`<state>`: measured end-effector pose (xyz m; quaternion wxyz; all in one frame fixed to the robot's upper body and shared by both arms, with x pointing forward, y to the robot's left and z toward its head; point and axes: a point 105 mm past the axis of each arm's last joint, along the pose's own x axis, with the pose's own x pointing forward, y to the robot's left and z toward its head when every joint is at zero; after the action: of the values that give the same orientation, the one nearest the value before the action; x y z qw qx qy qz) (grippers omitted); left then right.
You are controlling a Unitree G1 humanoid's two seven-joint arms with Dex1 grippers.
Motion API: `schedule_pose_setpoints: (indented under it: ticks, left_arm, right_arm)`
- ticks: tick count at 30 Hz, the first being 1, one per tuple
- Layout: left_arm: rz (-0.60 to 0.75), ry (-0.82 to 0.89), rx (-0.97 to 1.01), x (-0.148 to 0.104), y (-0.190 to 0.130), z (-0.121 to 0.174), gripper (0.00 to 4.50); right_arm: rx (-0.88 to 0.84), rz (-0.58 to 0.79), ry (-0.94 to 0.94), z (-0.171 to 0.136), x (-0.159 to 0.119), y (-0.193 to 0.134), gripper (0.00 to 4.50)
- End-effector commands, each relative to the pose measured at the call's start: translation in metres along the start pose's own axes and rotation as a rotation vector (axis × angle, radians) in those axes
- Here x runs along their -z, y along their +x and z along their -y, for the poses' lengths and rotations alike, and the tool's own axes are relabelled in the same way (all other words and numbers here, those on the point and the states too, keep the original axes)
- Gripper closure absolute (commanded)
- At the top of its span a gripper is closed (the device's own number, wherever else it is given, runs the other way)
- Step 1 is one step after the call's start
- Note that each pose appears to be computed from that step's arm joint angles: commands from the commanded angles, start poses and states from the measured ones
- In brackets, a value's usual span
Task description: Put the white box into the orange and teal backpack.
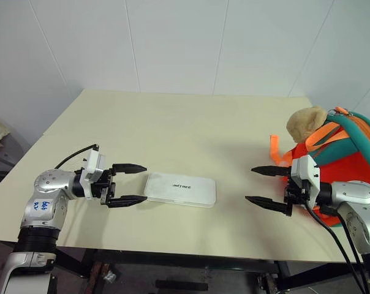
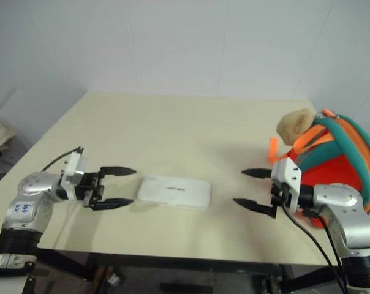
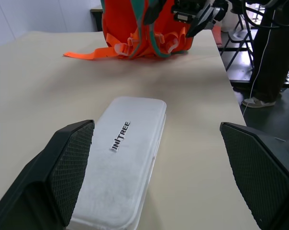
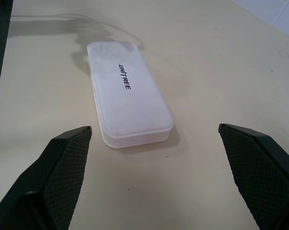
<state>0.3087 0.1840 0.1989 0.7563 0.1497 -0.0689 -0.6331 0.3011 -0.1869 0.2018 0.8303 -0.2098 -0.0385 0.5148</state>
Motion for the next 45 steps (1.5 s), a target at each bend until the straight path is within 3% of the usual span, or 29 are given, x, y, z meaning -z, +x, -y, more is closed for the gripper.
schedule_pose_setpoints:
  ticks: [1,11,12,15,20,25,27,33,45]
  left_arm:
    - [-0.004,0.045,-0.023,-0.009,-0.005,0.0,0.0]
    - [-0.044,0.002,-0.154,-0.002,-0.03,-0.006,0.0]
    - [-0.054,0.007,-0.159,-0.001,-0.033,-0.005,0.19]
    - [-0.116,-0.022,-0.156,0.013,-0.05,0.003,0.82]
    - [-0.156,-0.036,-0.247,0.029,-0.067,-0.005,2.43]
    - [-0.188,-0.038,-0.277,0.043,-0.06,-0.012,4.08]
    - [-0.212,-0.031,-0.308,0.049,-0.059,-0.018,4.47]
    - [-0.259,-0.038,-0.378,0.066,-0.047,-0.034,4.47]
    - [-0.18,-0.077,-0.362,0.074,-0.011,-0.033,4.47]
  right_arm:
    - [-0.006,0.022,-0.033,0.001,-0.007,0.001,0.02]
    - [-0.054,0.045,-0.021,-0.001,-0.009,0.026,0.02]
    - [-0.052,0.042,-0.02,-0.002,-0.007,0.031,0.19]
    - [-0.031,-0.01,-0.029,-0.001,0.003,0.042,0.84]
    - [0.0,-0.08,-0.022,0.002,0.022,0.053,2.64]
    - [0.043,-0.15,0.009,0.006,0.043,0.06,4.4]
    - [0.078,-0.177,0.011,0.01,0.05,0.063,4.5]
    - [0.119,-0.234,0.045,0.012,0.064,0.07,4.5]
    - [0.091,-0.211,0.096,-0.005,0.057,0.083,4.5]
